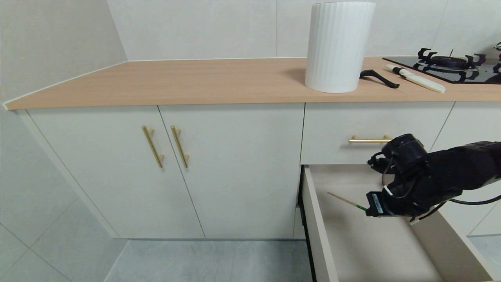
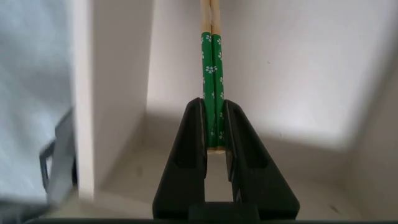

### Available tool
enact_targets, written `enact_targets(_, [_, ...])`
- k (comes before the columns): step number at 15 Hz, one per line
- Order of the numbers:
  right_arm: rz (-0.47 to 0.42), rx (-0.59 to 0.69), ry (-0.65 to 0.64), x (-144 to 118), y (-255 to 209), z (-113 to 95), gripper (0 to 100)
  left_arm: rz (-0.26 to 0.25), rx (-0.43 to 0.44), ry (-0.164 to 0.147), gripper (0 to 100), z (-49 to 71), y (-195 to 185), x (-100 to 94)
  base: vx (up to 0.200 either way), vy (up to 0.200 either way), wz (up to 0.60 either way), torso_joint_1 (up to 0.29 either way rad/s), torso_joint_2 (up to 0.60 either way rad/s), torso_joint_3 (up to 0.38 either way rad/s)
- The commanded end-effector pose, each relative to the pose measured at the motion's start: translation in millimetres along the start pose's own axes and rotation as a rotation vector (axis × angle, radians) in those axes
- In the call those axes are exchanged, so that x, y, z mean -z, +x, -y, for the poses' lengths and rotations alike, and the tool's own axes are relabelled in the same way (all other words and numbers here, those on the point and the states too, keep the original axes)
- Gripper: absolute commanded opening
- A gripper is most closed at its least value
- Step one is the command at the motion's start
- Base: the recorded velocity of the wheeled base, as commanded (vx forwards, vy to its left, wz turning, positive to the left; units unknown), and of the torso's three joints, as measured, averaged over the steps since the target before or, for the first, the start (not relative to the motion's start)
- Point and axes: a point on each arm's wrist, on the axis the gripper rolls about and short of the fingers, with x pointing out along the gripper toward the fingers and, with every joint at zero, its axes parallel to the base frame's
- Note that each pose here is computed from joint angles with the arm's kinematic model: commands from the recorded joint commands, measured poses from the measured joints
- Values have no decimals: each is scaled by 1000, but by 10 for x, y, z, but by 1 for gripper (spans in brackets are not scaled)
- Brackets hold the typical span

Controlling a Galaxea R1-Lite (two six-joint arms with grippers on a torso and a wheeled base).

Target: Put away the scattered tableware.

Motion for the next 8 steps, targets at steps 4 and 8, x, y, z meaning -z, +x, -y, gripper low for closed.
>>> enact_targets(4, [-70, 72, 24, 102, 903, -66, 0, -3, -1, 0, 100, 0, 1, 1, 0, 0, 0, 0, 0, 0])
enact_targets(8, [-68, 106, 32, 185, 1170, -39, 0, -1, 0, 0, 100, 0, 1, 0, 0, 0, 0, 0, 0, 0])
